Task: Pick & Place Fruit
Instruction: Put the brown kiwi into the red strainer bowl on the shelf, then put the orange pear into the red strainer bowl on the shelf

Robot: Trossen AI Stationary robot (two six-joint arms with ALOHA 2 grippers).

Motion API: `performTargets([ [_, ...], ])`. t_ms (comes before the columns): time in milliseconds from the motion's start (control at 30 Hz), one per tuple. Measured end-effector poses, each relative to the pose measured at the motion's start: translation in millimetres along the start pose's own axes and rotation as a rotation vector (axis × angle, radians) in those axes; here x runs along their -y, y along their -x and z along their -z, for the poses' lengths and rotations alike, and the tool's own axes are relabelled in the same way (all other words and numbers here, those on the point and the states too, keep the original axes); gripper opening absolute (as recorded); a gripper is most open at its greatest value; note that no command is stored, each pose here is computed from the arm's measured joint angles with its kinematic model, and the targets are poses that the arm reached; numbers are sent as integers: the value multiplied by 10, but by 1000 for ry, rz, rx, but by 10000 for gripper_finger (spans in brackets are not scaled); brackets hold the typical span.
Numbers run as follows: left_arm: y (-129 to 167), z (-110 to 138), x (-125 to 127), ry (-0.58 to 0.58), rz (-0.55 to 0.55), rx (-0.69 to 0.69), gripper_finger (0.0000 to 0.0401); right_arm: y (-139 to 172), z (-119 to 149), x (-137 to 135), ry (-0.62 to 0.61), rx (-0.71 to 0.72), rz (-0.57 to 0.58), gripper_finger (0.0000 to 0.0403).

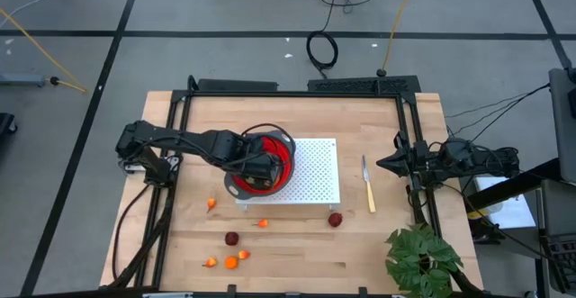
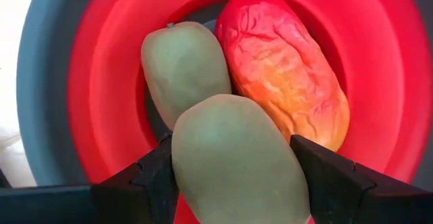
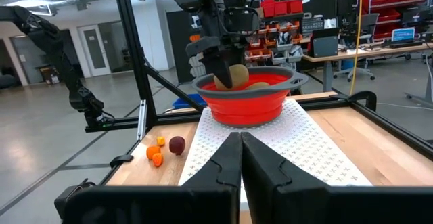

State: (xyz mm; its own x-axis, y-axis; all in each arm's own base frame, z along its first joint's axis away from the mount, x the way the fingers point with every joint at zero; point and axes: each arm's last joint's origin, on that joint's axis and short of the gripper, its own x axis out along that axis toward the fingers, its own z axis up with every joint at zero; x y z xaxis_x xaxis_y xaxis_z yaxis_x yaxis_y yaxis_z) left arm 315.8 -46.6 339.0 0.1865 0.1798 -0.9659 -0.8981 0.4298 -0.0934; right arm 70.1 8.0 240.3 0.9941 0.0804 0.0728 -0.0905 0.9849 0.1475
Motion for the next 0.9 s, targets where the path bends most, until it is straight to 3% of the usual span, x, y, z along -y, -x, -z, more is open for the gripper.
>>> performTargets([
  [333, 1, -6, -1, -28, 4, -3, 331, 0, 0, 0, 0, 0, 0, 0],
  [467, 59, -64, -39, -67, 58, -95, 357, 0, 0, 0, 0, 1, 0, 0],
  [900, 589, -98, -320, -177, 182, 11, 381, 0, 0, 0, 0, 0, -1, 0],
])
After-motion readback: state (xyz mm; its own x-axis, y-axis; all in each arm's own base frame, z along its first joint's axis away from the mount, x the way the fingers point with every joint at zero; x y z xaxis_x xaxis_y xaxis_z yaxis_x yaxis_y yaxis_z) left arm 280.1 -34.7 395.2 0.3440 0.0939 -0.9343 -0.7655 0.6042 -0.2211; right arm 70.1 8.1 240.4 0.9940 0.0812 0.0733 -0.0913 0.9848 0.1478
